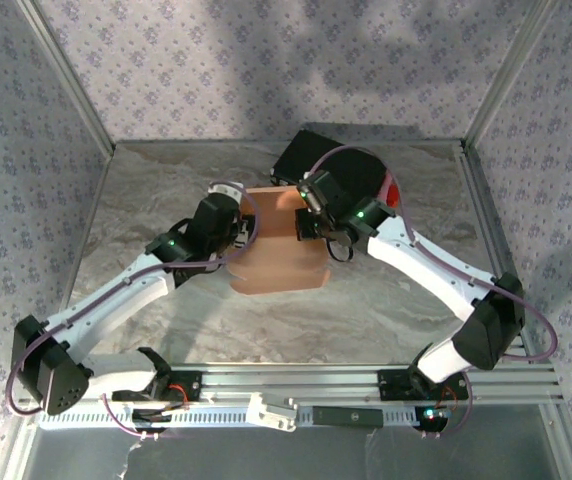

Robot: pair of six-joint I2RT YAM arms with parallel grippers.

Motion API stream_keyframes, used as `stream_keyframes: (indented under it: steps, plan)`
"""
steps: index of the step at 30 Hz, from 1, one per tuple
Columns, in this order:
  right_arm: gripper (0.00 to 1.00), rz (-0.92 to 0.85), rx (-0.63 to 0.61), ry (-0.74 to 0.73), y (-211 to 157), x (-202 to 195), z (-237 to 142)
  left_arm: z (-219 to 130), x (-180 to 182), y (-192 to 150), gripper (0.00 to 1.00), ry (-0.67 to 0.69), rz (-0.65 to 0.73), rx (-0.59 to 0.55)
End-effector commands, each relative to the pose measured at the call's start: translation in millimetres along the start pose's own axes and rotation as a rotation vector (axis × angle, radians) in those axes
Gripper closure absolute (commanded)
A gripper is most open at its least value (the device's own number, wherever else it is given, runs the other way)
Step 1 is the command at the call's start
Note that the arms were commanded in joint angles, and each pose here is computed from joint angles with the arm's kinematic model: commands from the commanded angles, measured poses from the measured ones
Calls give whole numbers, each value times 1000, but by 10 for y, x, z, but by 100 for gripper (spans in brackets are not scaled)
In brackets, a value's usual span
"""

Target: Fold the paper box

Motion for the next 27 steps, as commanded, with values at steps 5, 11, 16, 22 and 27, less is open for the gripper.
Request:
stream_keyframes:
  steps: [5, 11, 16, 22, 27]
  plan:
    - [100, 34, 29, -52, 17, 33, 64, -231, 21, 259, 37, -6, 1, -61]
    - [100, 53, 91, -134, 41, 14, 80, -206, 42, 308, 36, 34, 32, -49]
    - [100, 67, 120, -142, 54, 18, 112, -116, 41, 363, 37, 45, 43, -16]
    - [100, 66, 121, -128, 55, 34, 101, 7, 69, 349, 42, 97, 61, 12]
    - [100, 75, 122, -110, 64, 42, 82, 104, 54, 314, 48, 114, 80, 27]
Point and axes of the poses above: each hand's point on the last joint's axis, 136 mm out from that joint toward the fingers, its own z axis out along the fingers, its own x axis along the line the jaws close on, y = z × x, the point moved 8 cm from there along -z, back along the fingers, and after that the axes turned 6 degrees about z, right-handed, at the moved point
